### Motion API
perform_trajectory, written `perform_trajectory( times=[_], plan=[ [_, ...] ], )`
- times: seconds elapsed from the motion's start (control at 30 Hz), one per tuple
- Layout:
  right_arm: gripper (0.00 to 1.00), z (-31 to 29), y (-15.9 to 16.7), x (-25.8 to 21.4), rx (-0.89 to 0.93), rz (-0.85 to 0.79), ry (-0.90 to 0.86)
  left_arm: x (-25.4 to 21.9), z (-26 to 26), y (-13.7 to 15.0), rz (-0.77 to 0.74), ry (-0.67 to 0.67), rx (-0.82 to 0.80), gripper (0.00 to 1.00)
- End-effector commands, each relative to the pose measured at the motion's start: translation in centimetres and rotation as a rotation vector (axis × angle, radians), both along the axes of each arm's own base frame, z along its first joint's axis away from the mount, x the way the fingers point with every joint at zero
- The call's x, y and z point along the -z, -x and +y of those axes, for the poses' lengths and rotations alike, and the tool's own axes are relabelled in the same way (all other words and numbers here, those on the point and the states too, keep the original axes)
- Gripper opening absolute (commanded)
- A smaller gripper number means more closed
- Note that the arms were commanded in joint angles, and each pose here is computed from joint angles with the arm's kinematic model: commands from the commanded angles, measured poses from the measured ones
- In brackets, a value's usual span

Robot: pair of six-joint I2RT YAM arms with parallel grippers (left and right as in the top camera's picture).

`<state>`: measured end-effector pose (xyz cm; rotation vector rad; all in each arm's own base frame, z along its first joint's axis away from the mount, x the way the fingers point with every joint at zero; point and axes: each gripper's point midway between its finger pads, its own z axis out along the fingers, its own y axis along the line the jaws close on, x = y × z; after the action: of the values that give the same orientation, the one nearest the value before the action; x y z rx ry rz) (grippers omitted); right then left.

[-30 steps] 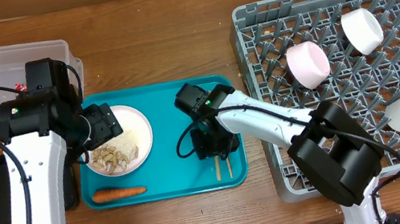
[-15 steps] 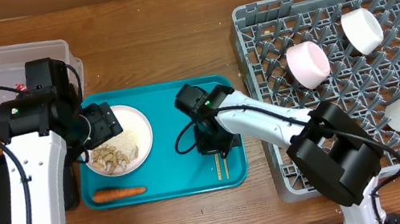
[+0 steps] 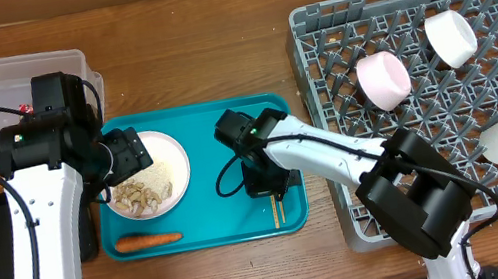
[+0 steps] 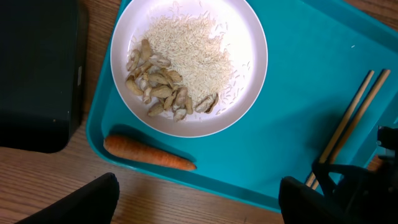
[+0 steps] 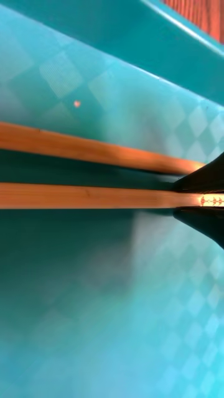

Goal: Sort waste into correct bins and load items into the dishwasher
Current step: 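Grasp the wooden chopsticks on the teal tray with the right gripper, then carry the chopsticks into the rack and lay them along its left edge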

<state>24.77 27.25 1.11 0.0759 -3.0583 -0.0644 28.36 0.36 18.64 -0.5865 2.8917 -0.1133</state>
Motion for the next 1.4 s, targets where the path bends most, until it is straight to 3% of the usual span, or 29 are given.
perform_trajectory(
  times=[0.0,0.1,0.23,0.33,0.63,0.93,1.2,1.37],
  plan=[
    [0.04,1.5,-2.0,-5.6,-0.083,-0.130,-0.104,-0.2,0.0,-0.3,-0.010,0.008,-0.011,0.84],
    [0.04,-0.1,-3.2,-9.6,-0.090,-0.217,-0.103,-0.2,0.0,-0.3,-0.010,0.008,-0.012,0.84],
    [0.04,-6.0,-4.8,-13.7,-0.030,-0.328,0.024,-0.2,0.0,-0.3,-0.010,0.008,-0.012,0.84],
    [0.04,-10.0,-5.1,-15.0,-0.031,-0.326,0.095,-0.2,0.0,-0.3,-0.010,0.008,-0.012,0.84],
    [0.04,-15.5,-3.9,-11.5,-0.085,-0.140,0.129,-0.2,0.0,-0.3,-0.009,0.009,-0.012,0.84],
    [0.04,-15.8,-2.9,-7.6,-0.089,-0.103,0.114,-0.2,0.0,-0.2,-0.007,0.009,-0.012,0.84],
    [0.41,-15.4,-4.0,-9.3,-0.085,-0.149,0.097,-0.2,0.0,-0.2,-0.006,0.009,-0.012,0.84],
    [0.49,-14.1,-6.0,-14.3,-0.078,-0.255,0.033,-0.2,0.0,-0.2,-0.006,0.009,-0.012,0.84]
  ],
)
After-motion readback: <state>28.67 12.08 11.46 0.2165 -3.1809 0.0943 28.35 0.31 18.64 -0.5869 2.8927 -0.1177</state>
